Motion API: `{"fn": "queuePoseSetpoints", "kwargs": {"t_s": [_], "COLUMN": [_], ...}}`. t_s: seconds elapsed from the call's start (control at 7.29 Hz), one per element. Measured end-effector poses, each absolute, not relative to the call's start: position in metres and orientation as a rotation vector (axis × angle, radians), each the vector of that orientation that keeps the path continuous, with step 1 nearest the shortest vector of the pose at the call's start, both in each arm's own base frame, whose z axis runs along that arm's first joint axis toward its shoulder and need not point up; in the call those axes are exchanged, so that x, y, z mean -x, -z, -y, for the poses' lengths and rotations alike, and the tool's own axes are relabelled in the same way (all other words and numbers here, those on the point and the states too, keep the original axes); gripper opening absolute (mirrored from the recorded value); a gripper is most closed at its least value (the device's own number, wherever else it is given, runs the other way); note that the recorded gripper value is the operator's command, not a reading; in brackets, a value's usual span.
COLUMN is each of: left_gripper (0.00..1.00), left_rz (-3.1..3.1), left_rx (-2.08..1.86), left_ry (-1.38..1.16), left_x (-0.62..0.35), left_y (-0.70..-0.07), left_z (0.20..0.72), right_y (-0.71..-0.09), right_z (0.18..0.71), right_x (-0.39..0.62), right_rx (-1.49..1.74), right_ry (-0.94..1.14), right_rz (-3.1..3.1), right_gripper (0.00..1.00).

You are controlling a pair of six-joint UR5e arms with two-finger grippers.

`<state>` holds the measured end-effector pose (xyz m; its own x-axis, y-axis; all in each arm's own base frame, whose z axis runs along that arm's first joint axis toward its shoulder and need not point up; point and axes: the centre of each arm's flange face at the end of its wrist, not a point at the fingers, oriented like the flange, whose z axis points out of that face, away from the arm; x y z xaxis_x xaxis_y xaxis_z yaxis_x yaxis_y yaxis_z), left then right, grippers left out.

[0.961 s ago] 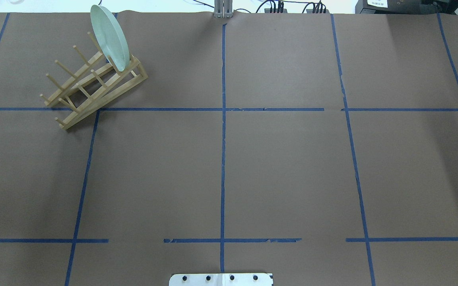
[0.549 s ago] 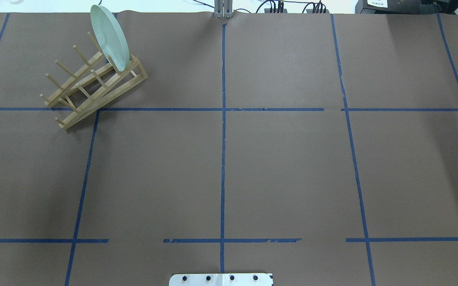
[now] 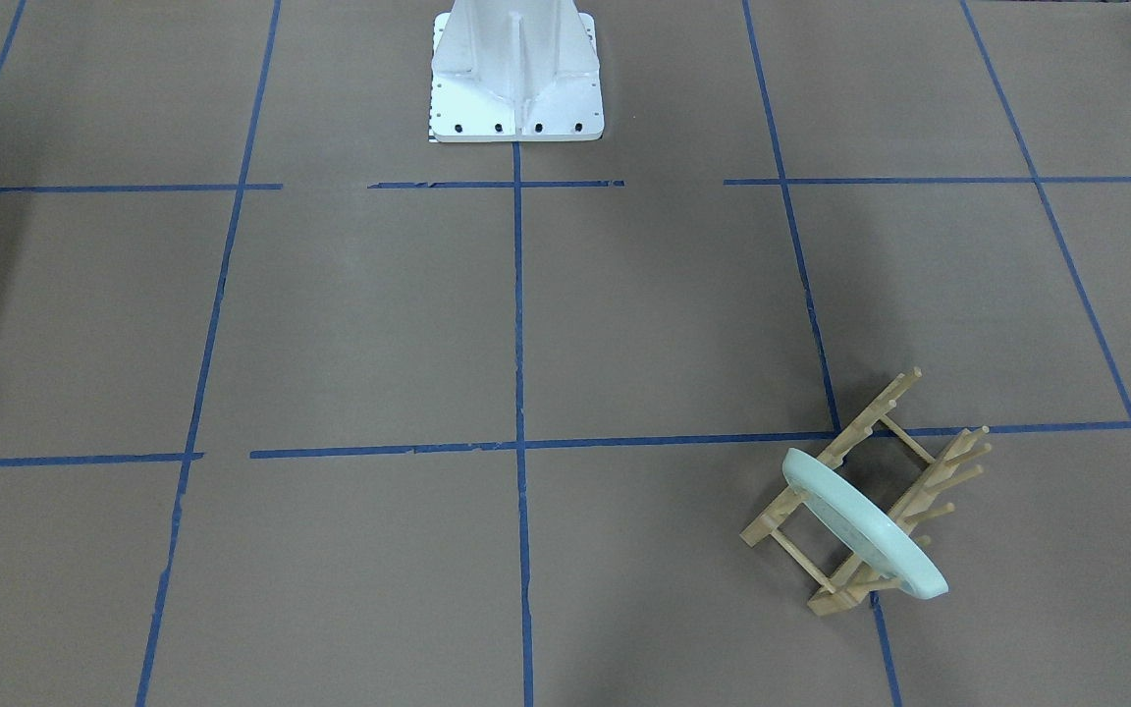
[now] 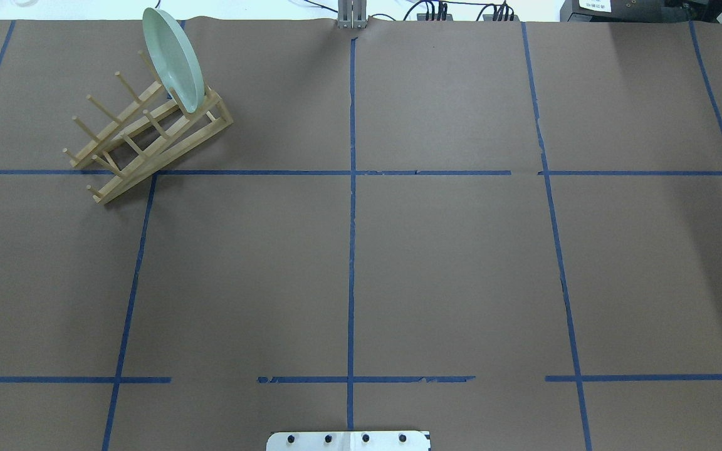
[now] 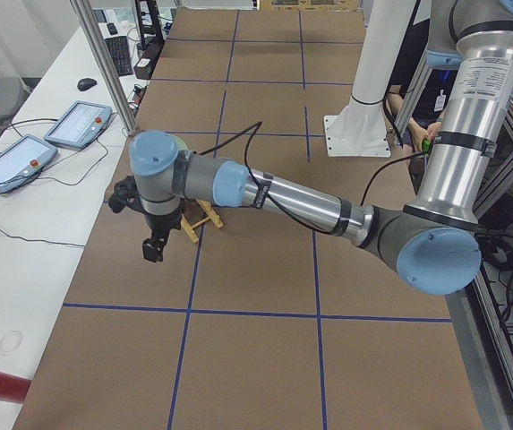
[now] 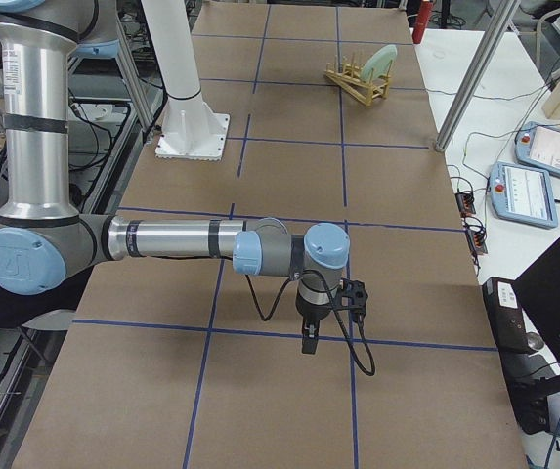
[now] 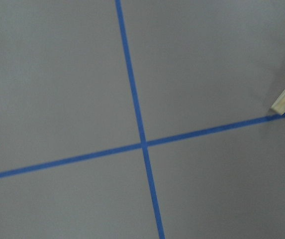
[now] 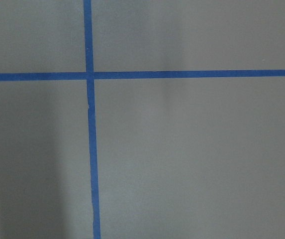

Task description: Place plate on table

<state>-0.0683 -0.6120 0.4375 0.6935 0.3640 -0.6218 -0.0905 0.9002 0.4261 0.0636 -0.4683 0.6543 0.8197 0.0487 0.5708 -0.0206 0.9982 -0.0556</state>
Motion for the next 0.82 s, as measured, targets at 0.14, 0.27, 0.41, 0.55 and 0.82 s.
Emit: {"fn": "queuePoseSetpoints", "kwargs": {"t_s": [0.14,0.27,0.41,0.55,0.82], "left_gripper": [1.0,1.0,1.0,1.0,1.0], "left_rz": [-0.778,-0.818,-0.886,-0.971,-1.124], "left_rx": [-0.449,-0.478,-0.482,-0.451,-0.327], "left_ry": [-0.303,-0.28,-0.194,-0.078,0.133], "left_x": [0.037,-0.003,-0.043,-0.081,-0.145], "left_y": [-0.396,-0.369,-0.35,-0.34,-0.335], "left_z": [0.625,0.63,0.63,0.629,0.626], "right_y": [-0.654,-0.654,-0.654,-0.654,-0.654], "right_z": [0.468,0.468,0.468,0.468,0.468], "right_x": [-0.064,-0.064,-0.063,-0.063,-0.063], "right_rx": [0.048,0.048,0.048,0.048,0.048], "right_ry": [-0.038,-0.038,-0.037,-0.036,-0.036], "right_rz": [0.609,0.609,0.609,0.609,0.609], "right_gripper": [1.0,1.0,1.0,1.0,1.0]}}
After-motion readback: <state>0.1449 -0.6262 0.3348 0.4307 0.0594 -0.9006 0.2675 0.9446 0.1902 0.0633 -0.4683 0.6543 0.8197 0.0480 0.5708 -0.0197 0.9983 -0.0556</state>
